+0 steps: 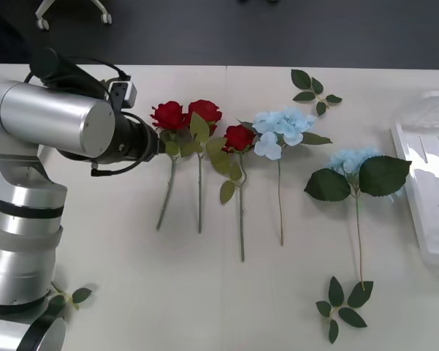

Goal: Put the red flowers into the right box and the blue flowers into the left box

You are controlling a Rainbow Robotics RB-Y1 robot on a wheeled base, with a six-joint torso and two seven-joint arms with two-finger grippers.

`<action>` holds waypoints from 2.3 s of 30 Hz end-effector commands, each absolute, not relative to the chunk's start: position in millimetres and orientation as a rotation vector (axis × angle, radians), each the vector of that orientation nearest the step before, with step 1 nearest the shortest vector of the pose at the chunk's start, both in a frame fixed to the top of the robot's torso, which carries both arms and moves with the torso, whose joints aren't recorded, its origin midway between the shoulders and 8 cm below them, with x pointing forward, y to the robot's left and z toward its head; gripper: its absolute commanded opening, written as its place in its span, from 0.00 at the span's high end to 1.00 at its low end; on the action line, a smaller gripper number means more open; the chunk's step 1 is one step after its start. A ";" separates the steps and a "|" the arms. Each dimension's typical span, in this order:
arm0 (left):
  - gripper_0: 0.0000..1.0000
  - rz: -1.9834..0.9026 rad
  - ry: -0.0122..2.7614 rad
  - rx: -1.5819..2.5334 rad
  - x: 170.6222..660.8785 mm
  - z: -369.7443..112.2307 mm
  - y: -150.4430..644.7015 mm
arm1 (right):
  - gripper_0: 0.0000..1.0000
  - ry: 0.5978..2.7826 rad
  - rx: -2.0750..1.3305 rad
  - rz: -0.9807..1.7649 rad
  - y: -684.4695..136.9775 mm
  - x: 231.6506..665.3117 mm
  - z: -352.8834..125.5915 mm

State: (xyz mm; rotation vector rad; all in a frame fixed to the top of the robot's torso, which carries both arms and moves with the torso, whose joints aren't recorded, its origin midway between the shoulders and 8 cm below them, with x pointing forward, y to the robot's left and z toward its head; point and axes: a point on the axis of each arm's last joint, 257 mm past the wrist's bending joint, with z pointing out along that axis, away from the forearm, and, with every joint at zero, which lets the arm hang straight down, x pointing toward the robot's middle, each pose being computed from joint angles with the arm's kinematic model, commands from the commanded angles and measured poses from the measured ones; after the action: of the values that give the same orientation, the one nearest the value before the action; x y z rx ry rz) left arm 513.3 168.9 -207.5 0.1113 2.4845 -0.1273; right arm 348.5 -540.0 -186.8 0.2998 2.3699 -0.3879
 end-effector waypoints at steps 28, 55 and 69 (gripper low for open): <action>0.00 -0.032 2.554 0.098 560.7 -283.3 118.1 | 1.00 2.369 0.354 -0.583 -593.8 386.2 -198.1; 0.15 0.003 2.599 0.138 550.4 -317.1 102.7 | 0.42 2.338 0.301 -0.432 -557.2 406.5 -186.5; 1.00 -0.027 2.628 0.124 545.4 -328.3 98.9 | 0.42 2.409 0.145 -0.112 -441.2 387.1 -135.1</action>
State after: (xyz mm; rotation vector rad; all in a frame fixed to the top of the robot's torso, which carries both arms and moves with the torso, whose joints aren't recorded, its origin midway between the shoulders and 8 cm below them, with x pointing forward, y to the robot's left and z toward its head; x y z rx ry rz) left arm 542.2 108.1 -332.7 0.1588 2.6346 0.0001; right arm 385.6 -454.5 -150.4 0.1953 2.4267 -0.1110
